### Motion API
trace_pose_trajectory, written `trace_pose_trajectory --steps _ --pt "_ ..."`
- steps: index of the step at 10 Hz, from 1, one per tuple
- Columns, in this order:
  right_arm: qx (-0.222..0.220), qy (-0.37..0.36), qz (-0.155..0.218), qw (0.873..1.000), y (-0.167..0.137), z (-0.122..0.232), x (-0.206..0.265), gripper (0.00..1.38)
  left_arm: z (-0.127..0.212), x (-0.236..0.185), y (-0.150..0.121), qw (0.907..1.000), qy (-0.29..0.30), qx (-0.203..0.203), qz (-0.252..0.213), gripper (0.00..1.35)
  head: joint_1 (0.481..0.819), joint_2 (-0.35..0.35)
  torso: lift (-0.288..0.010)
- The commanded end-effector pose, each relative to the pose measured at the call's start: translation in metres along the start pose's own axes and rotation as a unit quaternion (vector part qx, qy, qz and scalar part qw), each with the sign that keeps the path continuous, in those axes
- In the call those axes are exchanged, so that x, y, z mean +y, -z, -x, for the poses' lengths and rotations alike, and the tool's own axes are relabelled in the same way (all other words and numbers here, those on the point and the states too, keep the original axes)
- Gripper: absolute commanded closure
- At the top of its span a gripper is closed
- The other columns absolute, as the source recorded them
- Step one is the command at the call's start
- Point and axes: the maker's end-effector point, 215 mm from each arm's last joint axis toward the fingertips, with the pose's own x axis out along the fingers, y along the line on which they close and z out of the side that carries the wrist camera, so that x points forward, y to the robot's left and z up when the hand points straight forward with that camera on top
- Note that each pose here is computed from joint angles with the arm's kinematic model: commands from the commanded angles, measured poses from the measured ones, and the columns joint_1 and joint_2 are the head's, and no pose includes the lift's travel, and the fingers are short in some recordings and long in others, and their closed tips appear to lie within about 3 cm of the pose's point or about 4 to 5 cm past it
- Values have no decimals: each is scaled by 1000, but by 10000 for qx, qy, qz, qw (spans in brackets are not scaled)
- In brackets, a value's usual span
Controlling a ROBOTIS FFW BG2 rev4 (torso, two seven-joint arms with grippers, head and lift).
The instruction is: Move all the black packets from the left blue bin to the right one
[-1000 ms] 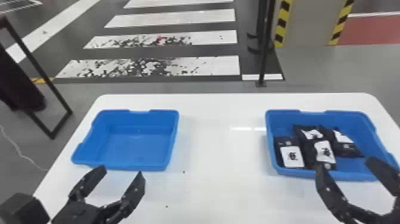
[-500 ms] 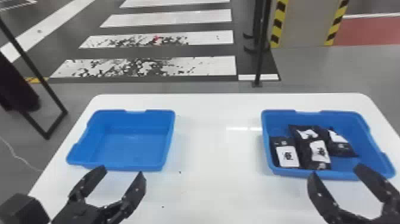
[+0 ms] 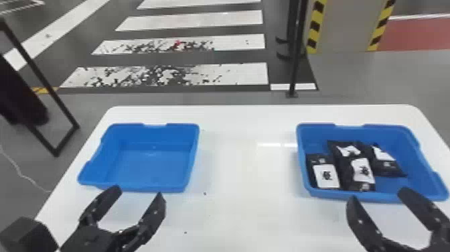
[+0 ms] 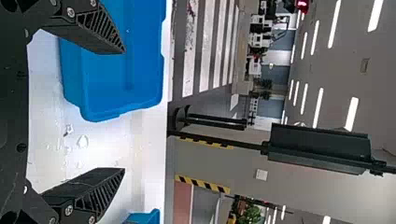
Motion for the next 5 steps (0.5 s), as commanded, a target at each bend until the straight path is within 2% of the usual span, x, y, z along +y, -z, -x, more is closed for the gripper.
trace_pose_trajectory --steps 1,5 --pt "9 -1 -17 10000 0 1 1 128 1 1 0 10000 -12 -15 14 150 695 132 -140" --pt "18 -12 -69 10000 0 3 3 128 1 -2 -2 10000 12 -52 50 150 695 134 -140"
